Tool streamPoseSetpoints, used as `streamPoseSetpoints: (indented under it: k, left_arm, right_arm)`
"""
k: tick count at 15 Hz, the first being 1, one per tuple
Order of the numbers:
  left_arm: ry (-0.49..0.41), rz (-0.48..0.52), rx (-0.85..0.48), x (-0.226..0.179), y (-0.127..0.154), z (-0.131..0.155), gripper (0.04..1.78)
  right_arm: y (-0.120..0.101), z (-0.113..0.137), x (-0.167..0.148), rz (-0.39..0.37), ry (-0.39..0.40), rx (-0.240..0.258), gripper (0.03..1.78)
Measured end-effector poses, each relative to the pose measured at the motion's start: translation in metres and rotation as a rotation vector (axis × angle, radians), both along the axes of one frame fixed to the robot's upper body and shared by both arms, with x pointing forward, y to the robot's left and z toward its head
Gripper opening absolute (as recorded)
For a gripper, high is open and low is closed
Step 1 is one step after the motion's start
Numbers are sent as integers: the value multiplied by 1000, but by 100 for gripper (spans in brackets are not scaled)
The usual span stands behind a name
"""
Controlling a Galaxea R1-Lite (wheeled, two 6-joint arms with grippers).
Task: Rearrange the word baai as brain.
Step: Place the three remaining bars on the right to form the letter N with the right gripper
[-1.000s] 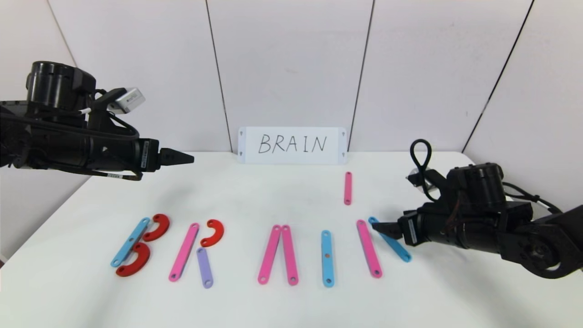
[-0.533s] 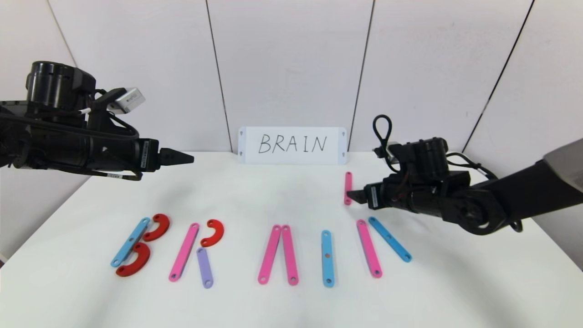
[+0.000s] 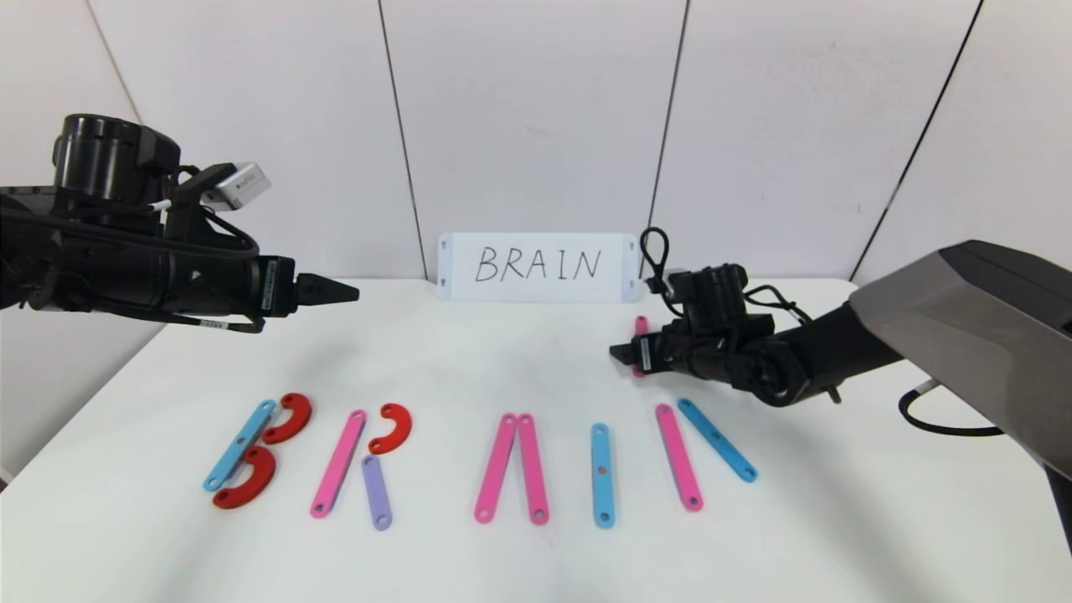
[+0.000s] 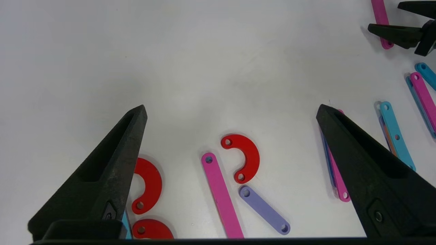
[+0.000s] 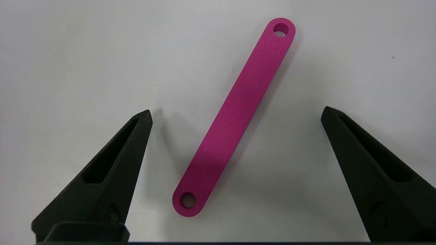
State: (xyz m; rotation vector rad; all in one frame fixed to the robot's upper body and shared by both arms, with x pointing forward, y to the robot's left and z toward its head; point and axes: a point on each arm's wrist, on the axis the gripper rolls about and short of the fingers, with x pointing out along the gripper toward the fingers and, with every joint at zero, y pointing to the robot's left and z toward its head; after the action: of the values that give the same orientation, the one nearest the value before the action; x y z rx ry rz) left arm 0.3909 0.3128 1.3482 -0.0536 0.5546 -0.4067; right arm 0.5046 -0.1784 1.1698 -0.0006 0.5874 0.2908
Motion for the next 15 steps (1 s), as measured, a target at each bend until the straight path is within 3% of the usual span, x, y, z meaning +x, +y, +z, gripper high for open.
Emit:
streamPoseSetpoints:
  k: [2, 5, 9, 11, 13, 15]
  left_arm:
    - [1, -2, 1, 0, -1, 0, 174]
    - [3, -3, 1, 1, -1, -1, 174]
    - [4, -3, 1, 1, -1, -1, 174]
    - [3, -3, 1, 1, -1, -1, 174]
    - [3, -3, 1, 1, -1, -1, 174]
    - [3, -3, 1, 1, -1, -1, 174]
  right_arm:
    - [2, -6, 2, -3, -1, -9, 166]
    - [4, -9, 2, 1, 4, -16, 137]
    - [5, -10, 1, 1, 13, -14, 68]
    - [5, -10, 0, 1, 17, -12, 44]
    - [4, -8, 0, -1, 18, -10, 29]
    - [0, -2, -2, -10, 19, -8, 29]
